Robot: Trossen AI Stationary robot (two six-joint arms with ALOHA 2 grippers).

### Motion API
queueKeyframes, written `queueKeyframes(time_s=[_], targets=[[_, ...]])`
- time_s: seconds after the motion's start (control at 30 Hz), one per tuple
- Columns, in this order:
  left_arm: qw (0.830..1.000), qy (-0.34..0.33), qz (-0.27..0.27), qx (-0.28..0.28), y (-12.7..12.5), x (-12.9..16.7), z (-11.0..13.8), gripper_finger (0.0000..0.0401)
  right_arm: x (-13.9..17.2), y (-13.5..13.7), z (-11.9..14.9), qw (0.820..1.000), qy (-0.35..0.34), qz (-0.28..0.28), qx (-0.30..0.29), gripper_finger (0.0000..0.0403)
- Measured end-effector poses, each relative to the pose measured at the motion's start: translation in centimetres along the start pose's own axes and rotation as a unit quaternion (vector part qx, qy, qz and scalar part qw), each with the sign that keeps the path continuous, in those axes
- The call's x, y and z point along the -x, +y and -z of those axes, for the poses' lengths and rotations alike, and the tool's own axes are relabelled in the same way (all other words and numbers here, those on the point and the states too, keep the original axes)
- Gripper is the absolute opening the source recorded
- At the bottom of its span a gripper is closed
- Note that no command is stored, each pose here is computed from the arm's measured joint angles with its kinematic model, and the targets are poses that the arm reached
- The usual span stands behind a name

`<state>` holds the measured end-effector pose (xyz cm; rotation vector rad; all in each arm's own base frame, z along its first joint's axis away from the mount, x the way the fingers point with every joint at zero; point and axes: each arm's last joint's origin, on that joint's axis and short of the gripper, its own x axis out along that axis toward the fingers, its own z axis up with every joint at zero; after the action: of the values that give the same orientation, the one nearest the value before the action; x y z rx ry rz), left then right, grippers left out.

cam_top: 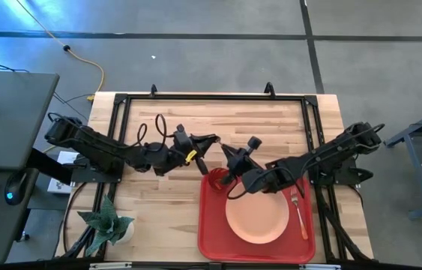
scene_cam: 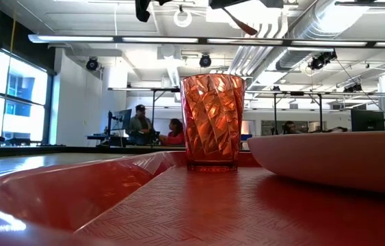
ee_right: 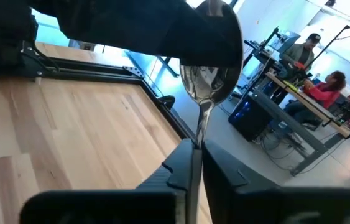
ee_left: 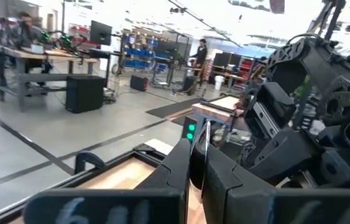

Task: Pick and place plate/cup/fork/spoon on tray
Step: Put the orange spoon on the orange serving tray to the right of the orange fork

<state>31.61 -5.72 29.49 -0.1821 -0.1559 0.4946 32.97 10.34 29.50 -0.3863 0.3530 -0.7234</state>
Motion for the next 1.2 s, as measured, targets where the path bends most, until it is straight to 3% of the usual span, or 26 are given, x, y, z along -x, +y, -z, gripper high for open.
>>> queueKeyframes(time_s=[0.13,0.23,0.37,0.57,0.67,0.8,0.93,1.07,1.2], targets=[[1.000,0.012,0.001,-0.017,0.0,0.0,0.3,0.0018,0.1,0.1,0.4,1.000,0.010,-0.005,-0.003,0.0014],[0.999,0.018,-0.030,-0.041,0.1,0.1,0.5,0.0033,0.4,0.2,0.7,1.000,0.018,-0.012,-0.013,0.0005],[0.997,0.025,-0.047,-0.054,0.4,0.0,0.7,0.0060,1.1,-1.0,0.8,0.995,0.040,-0.057,-0.074,0.0007],[0.998,0.020,-0.050,-0.041,1.0,-0.5,0.6,0.0108,2.2,-3.9,2.2,0.983,0.119,-0.060,-0.126,0.0004],[0.996,0.024,-0.053,-0.062,1.2,-0.7,0.6,0.0131,3.1,-5.4,3.4,0.972,0.177,-0.052,-0.149,0.0002],[0.993,0.037,-0.051,-0.101,1.2,-0.6,0.9,0.0154,5.3,-6.4,6.2,0.942,0.275,-0.038,-0.187,0.0004],[0.989,0.064,-0.042,-0.125,0.9,-0.2,1.6,0.0164,8.5,-6.3,10.7,0.910,0.339,-0.005,-0.239,0.0002],[0.984,0.095,-0.015,-0.148,0.7,0.1,2.3,0.0166,11.4,-5.7,15.3,0.859,0.416,0.016,-0.298,0.0002],[0.983,0.109,-0.001,-0.146,0.6,0.2,2.6,0.0164,13.8,-5.2,18.7,0.819,0.478,0.055,-0.313,0.0002]])
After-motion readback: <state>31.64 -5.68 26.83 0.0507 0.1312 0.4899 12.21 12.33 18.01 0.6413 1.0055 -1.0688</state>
